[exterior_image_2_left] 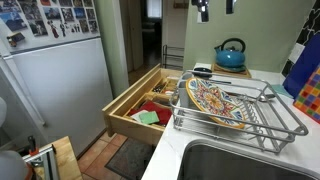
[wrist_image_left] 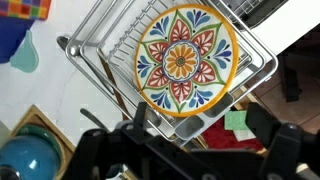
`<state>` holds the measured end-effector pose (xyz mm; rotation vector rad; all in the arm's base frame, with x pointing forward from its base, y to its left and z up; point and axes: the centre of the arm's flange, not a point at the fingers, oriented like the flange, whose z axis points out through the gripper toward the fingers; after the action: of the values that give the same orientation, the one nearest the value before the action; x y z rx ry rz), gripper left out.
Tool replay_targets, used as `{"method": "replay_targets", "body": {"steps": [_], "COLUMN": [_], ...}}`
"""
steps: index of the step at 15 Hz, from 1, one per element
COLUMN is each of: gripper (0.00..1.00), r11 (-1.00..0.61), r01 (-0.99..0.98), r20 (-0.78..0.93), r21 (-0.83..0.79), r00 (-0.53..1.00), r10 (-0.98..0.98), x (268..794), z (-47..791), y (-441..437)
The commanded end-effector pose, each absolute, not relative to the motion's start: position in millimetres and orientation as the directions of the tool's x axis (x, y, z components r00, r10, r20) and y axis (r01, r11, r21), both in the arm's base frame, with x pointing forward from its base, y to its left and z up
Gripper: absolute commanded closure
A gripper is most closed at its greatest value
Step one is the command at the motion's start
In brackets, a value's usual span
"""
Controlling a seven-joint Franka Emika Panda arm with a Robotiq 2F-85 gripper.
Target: Move the plate from the drawer to the plate rack
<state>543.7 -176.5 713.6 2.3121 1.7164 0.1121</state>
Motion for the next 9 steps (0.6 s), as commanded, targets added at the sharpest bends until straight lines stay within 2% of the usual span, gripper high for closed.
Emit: {"method": "replay_targets", "body": {"steps": [1, 9], "gripper": [0.0, 0.0], "r11": [-0.442, -0.763], "r01": [0.858, 0.642], "r20": [-0.112, 0.037], "r21": [0.261, 0.077], "r00": [0.482, 0.763], "r10": [0.869, 0.646], "x": [544.1, 544.6], "z": [728.6, 703.4], "y": [-159.3, -119.8]}}
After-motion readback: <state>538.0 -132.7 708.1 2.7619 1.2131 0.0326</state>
